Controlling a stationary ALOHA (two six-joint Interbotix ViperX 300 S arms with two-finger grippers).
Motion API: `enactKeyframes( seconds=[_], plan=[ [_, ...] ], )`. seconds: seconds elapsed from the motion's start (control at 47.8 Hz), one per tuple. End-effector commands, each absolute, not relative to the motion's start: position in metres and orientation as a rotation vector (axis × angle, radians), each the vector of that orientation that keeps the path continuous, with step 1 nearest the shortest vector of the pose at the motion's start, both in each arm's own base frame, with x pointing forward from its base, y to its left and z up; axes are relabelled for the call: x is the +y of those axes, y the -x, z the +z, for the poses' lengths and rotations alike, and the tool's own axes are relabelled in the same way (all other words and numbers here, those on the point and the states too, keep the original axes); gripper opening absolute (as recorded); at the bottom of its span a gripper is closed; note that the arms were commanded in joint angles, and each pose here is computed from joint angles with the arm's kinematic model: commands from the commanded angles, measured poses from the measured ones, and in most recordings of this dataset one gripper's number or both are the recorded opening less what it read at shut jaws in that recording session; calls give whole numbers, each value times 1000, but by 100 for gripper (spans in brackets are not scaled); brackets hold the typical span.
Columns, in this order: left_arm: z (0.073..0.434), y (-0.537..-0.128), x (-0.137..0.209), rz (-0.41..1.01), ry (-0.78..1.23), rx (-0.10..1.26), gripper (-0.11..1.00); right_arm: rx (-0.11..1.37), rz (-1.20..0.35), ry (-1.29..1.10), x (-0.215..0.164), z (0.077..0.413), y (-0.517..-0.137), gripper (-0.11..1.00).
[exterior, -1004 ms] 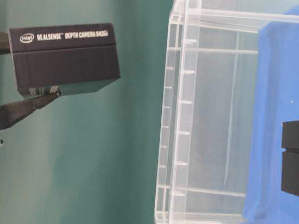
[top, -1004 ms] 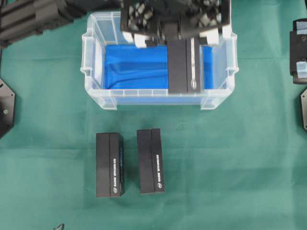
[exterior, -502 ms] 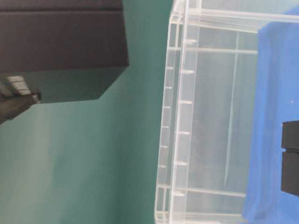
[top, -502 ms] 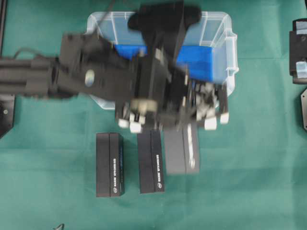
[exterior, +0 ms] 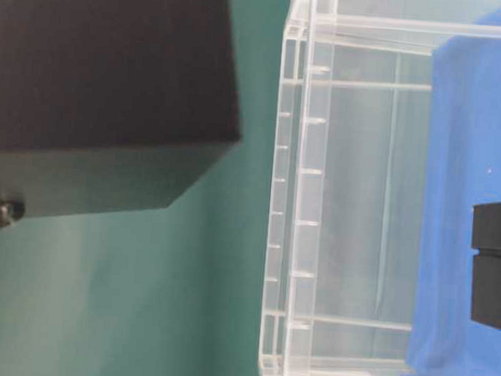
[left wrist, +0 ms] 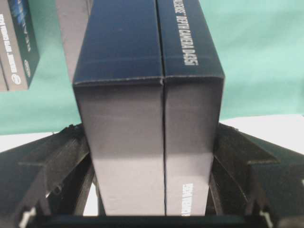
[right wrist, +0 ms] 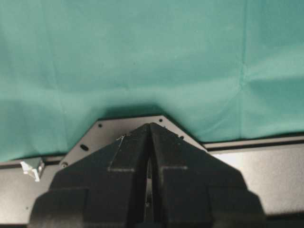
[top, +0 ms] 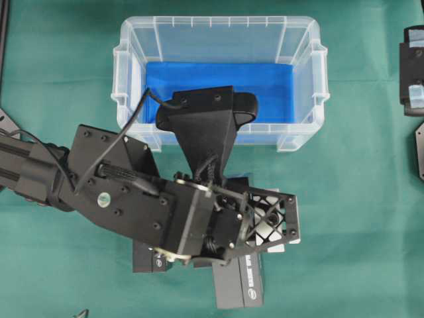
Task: Take the box out of the case with the left arm.
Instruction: 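Carry the boxes forward and lower them right of the middle pair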
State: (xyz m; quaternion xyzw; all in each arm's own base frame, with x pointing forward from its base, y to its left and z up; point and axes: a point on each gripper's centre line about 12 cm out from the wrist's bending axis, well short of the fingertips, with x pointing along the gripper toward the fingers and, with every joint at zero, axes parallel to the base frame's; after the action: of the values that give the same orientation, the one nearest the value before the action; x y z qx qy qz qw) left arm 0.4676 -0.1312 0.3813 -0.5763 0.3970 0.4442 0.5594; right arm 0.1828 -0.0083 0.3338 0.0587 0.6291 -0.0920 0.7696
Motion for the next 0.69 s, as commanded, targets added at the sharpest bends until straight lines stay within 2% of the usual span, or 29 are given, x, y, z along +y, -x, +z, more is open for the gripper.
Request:
enactKeyframes(
  seconds=[0.0,0.355,0.669],
  plan=[
    [410,-454,-126,993,1402,894,62,1352,-194,-134,-8,337,-183,1],
    [398,-462,-120,1001,1405,882,62,1353,-184,-143,-6,337,-182,1],
    [354,-475,-121,1004,1389,890,62,1355,-183,-144,-6,337,-182,1]
  ],
)
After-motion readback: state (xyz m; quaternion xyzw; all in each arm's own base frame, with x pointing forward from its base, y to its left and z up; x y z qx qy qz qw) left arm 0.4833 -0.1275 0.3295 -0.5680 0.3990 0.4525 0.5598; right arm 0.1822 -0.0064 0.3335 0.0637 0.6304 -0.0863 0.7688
